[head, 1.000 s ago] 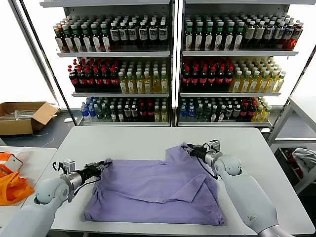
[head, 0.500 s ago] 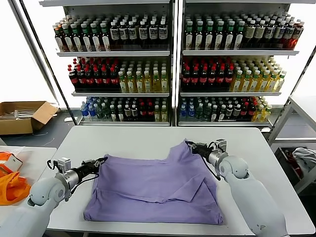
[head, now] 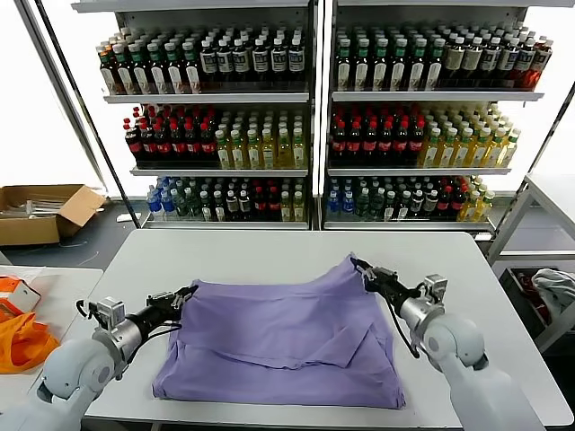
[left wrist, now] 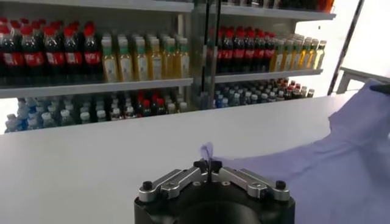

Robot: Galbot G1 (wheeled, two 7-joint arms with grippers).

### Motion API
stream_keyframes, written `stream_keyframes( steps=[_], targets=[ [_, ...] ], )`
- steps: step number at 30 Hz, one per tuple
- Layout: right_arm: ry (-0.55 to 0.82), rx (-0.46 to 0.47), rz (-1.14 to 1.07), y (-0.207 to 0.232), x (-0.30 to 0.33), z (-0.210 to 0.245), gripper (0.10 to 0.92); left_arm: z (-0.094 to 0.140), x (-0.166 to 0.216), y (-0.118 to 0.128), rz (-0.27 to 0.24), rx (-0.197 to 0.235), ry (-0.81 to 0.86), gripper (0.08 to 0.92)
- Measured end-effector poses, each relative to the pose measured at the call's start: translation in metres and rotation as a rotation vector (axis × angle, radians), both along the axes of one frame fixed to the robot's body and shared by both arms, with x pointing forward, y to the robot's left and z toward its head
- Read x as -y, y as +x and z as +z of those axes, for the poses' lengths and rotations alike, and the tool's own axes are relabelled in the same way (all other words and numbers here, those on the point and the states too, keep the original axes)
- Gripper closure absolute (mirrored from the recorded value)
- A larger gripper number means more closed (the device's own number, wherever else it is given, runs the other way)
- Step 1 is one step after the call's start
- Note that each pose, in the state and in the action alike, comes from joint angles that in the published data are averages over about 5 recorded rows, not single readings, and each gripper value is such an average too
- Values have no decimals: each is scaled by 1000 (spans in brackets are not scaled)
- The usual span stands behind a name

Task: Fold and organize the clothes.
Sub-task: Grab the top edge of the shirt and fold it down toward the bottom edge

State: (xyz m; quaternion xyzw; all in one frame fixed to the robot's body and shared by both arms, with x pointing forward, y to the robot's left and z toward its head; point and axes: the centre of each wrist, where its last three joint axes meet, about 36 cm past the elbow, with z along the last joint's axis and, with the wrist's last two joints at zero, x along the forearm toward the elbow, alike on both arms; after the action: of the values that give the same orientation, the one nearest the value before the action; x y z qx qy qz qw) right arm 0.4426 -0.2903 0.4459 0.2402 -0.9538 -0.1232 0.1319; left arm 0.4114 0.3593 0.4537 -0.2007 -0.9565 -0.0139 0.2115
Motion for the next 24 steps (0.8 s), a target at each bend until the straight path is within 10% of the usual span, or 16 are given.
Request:
stream_keyframes(
  steps=[24],
  targets=[
    [-137,-68,35,-146,12,-3,916,-5,-6,-94,-14,-40,93,897]
  ],
)
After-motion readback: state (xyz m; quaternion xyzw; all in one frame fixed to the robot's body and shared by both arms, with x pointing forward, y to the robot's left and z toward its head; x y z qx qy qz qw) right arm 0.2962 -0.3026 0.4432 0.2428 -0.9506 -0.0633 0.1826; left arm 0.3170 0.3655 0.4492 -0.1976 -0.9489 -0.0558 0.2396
